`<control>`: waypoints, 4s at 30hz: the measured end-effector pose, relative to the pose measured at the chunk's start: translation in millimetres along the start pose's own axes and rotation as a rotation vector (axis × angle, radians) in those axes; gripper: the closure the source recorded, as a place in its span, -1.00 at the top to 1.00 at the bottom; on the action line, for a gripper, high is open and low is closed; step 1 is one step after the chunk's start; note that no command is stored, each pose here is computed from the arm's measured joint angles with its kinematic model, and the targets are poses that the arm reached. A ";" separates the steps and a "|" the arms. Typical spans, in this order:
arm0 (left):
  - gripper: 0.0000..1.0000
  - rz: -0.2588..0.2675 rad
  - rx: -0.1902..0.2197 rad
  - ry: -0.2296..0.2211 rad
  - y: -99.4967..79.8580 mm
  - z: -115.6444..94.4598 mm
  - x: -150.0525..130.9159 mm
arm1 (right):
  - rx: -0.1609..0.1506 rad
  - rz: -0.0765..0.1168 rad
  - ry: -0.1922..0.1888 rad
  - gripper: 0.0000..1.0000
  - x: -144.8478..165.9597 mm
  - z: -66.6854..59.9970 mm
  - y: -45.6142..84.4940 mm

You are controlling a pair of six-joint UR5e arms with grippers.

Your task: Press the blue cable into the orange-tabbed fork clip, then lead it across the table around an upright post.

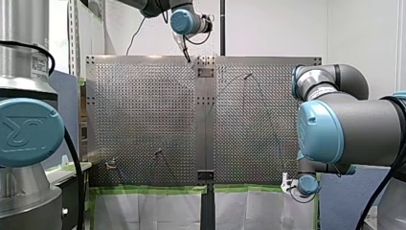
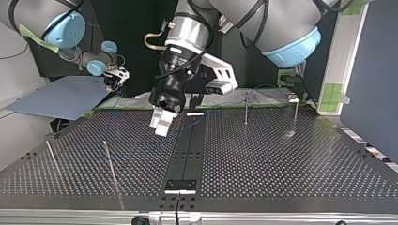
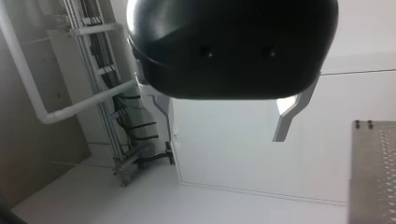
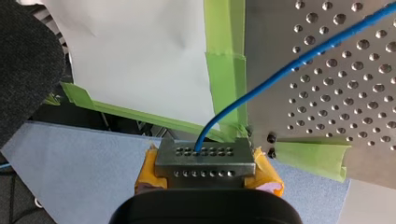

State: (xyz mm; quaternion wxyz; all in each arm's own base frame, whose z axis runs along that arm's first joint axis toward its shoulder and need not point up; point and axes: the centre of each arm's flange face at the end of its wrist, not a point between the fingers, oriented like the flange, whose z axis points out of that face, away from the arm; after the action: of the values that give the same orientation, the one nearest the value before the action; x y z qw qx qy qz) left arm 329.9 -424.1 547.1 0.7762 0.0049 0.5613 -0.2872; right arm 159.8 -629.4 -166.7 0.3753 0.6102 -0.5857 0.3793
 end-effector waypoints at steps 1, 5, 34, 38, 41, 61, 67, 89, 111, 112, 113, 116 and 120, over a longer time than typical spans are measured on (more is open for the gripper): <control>1.00 -0.002 -0.001 0.004 2.0 -1.0 6.7 | 0.001 0.000 0.000 -1.00 0.0 -0.1 -0.4; 1.00 -0.023 -0.004 0.009 8.0 -5.3 24.0 | 0.004 -0.002 0.000 -1.00 0.4 -0.3 -1.4; 1.00 -0.131 -0.146 -0.025 61.1 -68.6 116.1 | 0.007 -0.004 -0.003 -1.00 0.2 -1.1 -3.2; 1.00 -0.128 -0.154 -0.018 69.6 -77.5 132.2 | 0.007 -0.004 -0.003 -1.00 0.3 -1.0 -3.2; 1.00 -0.122 -0.157 -0.005 76.1 -84.5 146.5 | 0.007 -0.004 -0.003 -1.00 0.4 -1.0 -3.3; 1.00 -0.065 -0.218 0.086 128.4 -144.8 200.3 | 0.012 -0.009 -0.002 -1.00 0.1 -1.6 -6.6; 1.00 -0.033 -0.247 0.136 146.6 -168.4 213.7 | 0.014 -0.010 -0.003 -1.00 -0.1 -1.9 -8.0; 1.00 0.087 -0.295 0.395 210.1 -275.0 294.0 | 0.020 -0.013 -0.002 -1.00 -0.2 -2.7 -12.2; 1.00 0.154 -0.230 0.426 212.5 -281.6 297.1 | 0.036 -0.010 0.023 -1.00 2.6 0.5 -10.5; 1.00 0.154 -0.230 0.426 212.5 -281.6 297.1 | 0.036 -0.010 0.023 -1.00 2.6 0.5 -10.5; 1.00 0.154 -0.230 0.426 212.6 -281.5 297.1 | 0.036 -0.010 0.023 -1.00 2.6 0.5 -10.5; 1.00 0.154 -0.230 0.426 212.6 -281.4 297.1 | 0.036 -0.010 0.023 -1.00 2.6 0.4 -10.7; 1.00 0.154 -0.230 0.425 212.6 -281.4 297.1 | 0.036 -0.010 0.023 -1.00 2.5 0.4 -10.7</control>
State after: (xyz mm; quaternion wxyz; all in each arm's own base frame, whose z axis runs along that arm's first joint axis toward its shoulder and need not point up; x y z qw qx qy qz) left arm 242.3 -284.5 116.4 0.6556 0.0198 0.7389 -0.1540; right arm 170.6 -630.5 -164.7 0.3727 0.6155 -0.5713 0.3947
